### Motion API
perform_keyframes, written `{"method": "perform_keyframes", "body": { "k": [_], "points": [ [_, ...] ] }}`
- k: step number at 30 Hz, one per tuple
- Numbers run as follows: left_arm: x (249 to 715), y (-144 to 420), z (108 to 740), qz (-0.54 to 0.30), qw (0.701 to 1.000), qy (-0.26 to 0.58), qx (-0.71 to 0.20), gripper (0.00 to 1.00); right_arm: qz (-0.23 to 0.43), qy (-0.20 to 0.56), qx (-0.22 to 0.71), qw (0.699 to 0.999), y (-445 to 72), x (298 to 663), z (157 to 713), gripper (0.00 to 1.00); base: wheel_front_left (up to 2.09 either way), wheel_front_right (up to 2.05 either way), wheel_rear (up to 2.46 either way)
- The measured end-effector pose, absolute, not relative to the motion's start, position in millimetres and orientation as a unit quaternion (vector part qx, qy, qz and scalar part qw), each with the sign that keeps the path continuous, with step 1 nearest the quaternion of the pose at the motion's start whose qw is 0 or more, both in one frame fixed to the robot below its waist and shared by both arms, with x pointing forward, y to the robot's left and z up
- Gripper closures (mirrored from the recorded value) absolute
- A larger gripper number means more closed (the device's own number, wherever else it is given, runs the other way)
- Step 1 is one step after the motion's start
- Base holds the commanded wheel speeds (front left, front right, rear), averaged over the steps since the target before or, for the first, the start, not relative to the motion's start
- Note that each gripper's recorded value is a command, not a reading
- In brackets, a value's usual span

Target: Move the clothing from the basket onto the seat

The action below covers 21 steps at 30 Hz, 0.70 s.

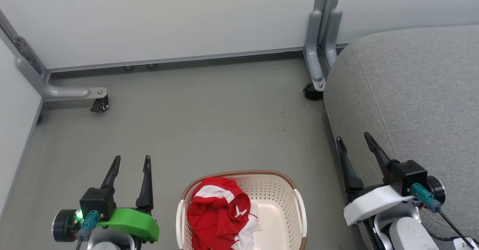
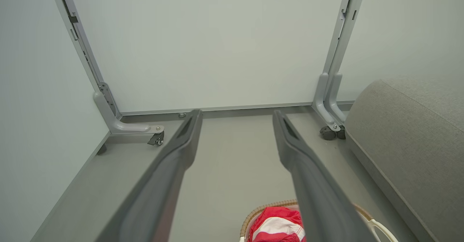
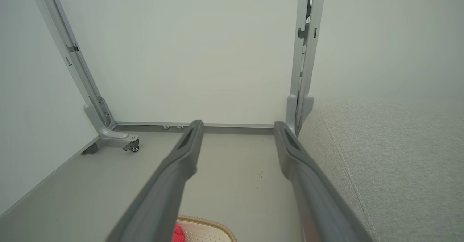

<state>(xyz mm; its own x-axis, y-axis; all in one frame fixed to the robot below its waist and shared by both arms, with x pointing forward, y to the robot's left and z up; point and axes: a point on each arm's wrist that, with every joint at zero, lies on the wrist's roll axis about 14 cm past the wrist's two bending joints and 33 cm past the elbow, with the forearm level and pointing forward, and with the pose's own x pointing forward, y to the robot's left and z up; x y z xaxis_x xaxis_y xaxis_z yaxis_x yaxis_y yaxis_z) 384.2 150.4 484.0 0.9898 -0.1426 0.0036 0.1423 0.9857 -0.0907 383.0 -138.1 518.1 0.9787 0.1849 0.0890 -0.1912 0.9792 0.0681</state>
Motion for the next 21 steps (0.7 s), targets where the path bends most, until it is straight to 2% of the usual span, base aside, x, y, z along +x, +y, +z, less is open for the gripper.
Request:
{"method": "perform_keyframes", "body": {
  "k": [21],
  "points": [
    [382.2, 156.1, 477.6, -0.06, 0.997, 0.009, -0.04, 0.0, 0.097, -0.047, 0.039, 0.993, -136.4, 382.1, 520.5, 0.0, 0.0, 0.0, 0.0]
  ]
}}
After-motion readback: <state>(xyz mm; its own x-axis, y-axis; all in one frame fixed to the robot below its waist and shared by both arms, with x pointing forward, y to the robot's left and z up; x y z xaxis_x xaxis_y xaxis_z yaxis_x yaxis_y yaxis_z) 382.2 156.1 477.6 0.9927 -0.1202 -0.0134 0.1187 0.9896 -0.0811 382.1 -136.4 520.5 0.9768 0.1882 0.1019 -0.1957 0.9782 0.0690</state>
